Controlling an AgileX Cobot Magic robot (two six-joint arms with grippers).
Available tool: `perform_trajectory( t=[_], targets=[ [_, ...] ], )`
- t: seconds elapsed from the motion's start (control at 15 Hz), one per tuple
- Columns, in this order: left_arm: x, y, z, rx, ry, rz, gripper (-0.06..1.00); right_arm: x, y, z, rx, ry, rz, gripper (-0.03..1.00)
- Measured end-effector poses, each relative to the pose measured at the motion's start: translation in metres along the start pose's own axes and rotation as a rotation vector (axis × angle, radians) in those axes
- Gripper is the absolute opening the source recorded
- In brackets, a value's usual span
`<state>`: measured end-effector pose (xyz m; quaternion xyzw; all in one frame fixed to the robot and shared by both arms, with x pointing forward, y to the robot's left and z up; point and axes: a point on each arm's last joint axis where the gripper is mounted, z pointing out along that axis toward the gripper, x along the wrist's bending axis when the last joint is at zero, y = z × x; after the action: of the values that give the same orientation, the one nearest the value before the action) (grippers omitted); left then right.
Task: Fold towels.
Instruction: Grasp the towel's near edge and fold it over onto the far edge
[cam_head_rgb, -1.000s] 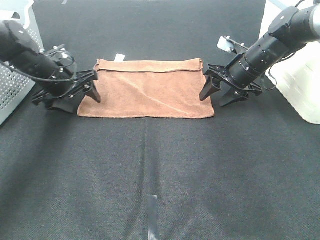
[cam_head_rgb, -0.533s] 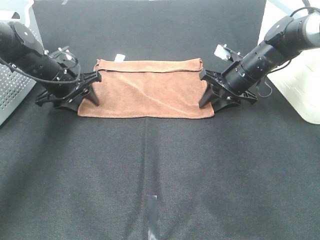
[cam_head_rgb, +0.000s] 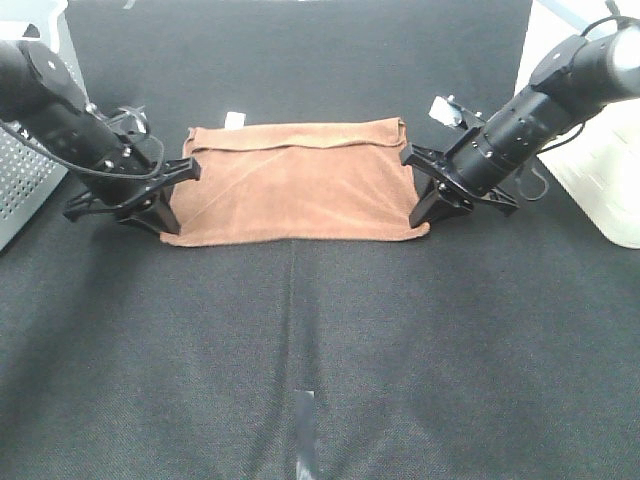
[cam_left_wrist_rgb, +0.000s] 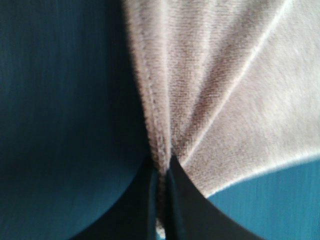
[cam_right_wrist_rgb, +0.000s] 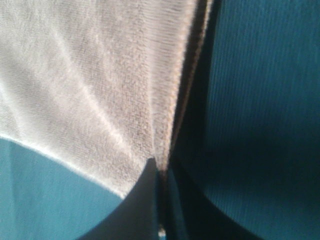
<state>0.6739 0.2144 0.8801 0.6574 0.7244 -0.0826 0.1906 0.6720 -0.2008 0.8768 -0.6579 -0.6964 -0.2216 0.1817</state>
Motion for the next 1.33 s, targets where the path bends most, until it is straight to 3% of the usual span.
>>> perform_trajectory(
  t=[0.2, 0.4, 0.6, 0.73, 1.0, 1.33],
  targets=[
    [0.001, -0.025, -0.021, 0.0, 0.021, -0.001, 0.01, 0.0, -0.035, -0.008, 0.029, -0.023, 0.032, 0.0],
    [0.015, -0.085, -0.032, 0.068, 0.061, 0.005, 0.01, 0.002, -0.08, -0.019, 0.07, -0.037, 0.046, 0.0],
    [0.021, -0.107, -0.04, 0.033, 0.08, -0.006, 0.01, 0.002, -0.101, -0.02, 0.1, -0.039, 0.044, 0.0],
    [0.017, -0.1, -0.047, -0.014, 0.075, 0.005, 0.01, 0.005, -0.096, -0.023, 0.081, -0.036, 0.017, 0.0],
    [-0.004, -0.055, -0.073, -0.163, 0.03, 0.014, 0.01, 0.025, -0.051, -0.048, -0.05, -0.027, -0.087, 0.0],
    [0.006, -0.014, -0.062, -0.183, 0.02, -0.047, 0.01, 0.033, -0.004, -0.055, -0.112, -0.035, -0.151, 0.0]
  ],
)
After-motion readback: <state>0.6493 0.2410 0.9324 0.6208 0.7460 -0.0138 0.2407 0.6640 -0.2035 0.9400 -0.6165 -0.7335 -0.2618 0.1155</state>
